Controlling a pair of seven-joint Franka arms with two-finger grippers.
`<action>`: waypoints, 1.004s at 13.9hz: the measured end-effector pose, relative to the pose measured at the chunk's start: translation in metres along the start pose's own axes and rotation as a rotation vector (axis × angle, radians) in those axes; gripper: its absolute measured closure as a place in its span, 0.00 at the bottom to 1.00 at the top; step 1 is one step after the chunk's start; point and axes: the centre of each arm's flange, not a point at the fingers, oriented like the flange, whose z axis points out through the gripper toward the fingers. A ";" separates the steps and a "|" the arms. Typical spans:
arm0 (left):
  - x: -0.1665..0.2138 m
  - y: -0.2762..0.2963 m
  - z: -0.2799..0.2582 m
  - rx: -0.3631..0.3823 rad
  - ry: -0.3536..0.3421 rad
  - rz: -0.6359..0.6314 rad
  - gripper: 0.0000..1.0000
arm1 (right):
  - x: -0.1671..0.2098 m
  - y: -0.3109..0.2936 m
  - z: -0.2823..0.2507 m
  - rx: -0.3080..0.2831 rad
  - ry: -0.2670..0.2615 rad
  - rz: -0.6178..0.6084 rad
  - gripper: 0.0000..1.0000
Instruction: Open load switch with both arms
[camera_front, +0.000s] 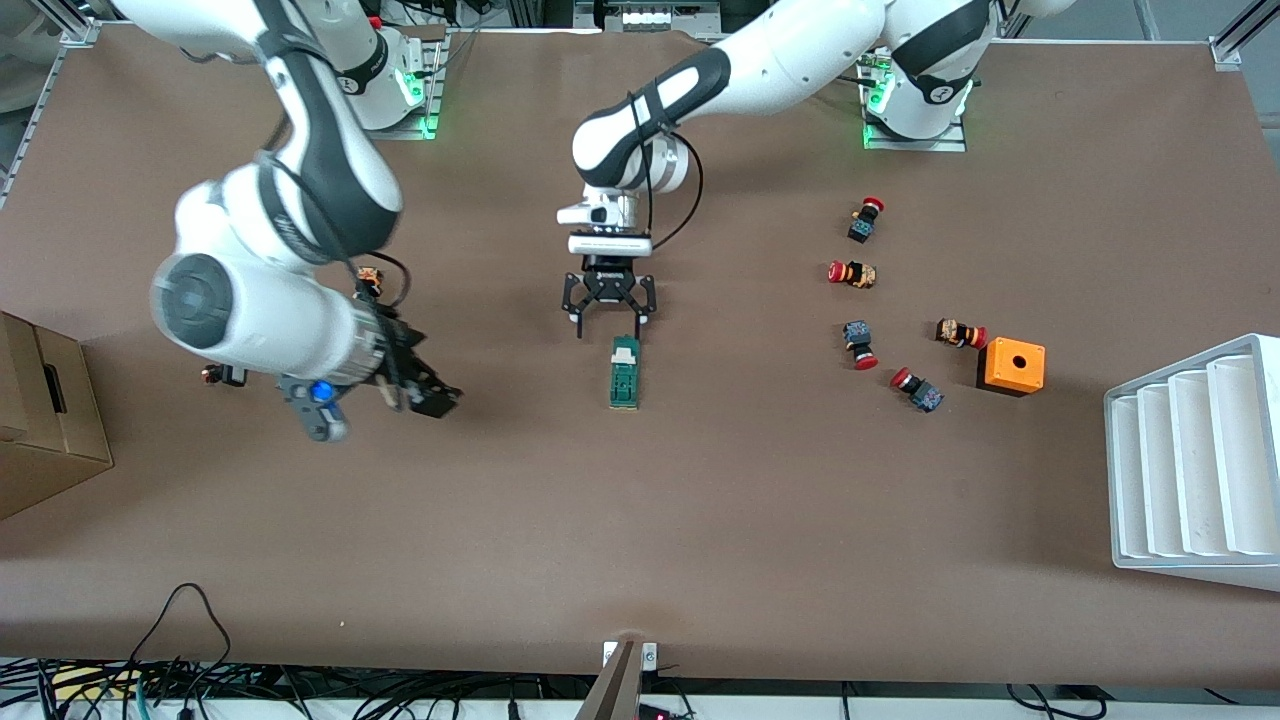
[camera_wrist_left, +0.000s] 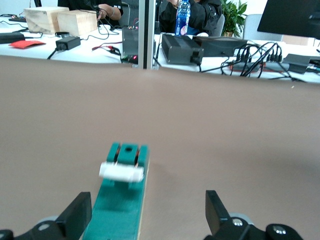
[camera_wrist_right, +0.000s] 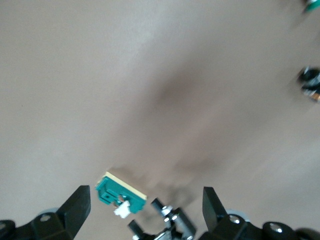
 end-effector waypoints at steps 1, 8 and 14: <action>0.010 0.000 -0.003 0.001 -0.008 0.005 0.00 | 0.011 0.014 -0.013 -0.003 -0.004 -0.039 0.01; 0.123 -0.026 -0.006 0.024 -0.173 0.061 0.00 | 0.036 0.100 -0.088 -0.086 0.059 -0.397 0.01; 0.249 -0.037 -0.019 0.074 -0.454 0.126 0.00 | 0.039 0.161 -0.135 -0.132 0.127 -0.682 0.00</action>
